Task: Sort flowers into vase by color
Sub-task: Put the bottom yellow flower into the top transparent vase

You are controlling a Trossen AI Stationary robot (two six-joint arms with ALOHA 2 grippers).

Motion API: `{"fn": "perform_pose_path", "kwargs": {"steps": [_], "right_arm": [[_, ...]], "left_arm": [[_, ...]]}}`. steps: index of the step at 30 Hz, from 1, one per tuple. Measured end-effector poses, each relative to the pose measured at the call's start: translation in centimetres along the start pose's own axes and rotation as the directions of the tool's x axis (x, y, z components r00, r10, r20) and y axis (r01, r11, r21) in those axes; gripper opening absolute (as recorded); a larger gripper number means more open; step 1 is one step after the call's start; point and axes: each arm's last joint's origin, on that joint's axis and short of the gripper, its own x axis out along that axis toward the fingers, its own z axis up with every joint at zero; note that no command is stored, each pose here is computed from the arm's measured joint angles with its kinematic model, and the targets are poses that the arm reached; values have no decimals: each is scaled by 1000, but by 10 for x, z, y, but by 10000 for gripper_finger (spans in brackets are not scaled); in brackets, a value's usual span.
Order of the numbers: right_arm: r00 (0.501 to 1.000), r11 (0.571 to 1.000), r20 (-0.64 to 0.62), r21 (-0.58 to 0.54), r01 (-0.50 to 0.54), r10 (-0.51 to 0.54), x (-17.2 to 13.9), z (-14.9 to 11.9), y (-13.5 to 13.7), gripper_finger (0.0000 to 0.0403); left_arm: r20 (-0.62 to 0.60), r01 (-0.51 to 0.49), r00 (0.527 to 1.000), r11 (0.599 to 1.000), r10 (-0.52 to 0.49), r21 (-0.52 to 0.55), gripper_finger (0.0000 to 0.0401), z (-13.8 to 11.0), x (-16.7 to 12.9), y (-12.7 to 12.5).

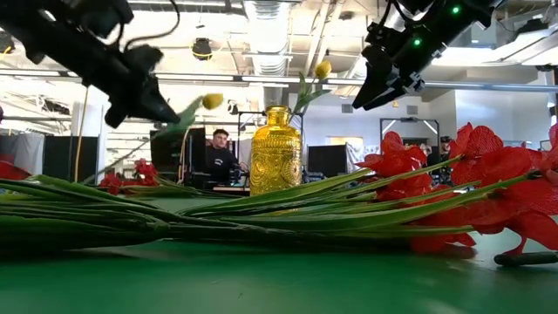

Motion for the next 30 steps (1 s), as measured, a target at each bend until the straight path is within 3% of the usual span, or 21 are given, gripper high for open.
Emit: {"fn": "perform_pose_path", "kwargs": {"steps": [6,10,21,30], "right_arm": [[1000,1000,0,3,-2,2,0,0,0,234],[1000,1000,-4,5,-18,18,0,0,1,234],[1000,1000,-2,14,-21,21,0,0,1,234],[999,998,5,46,-51,51,0,1,2,234]], "left_arm": [[167,34,985,999,-37,21,2,15,-21,0],[301,105,947,993,-118,58,2,28,-31,-4],[497,268,797,938,-343,218,2,53,-31,-21],[669,244,619,910,-412,335,2,70,-10,-34]]}}
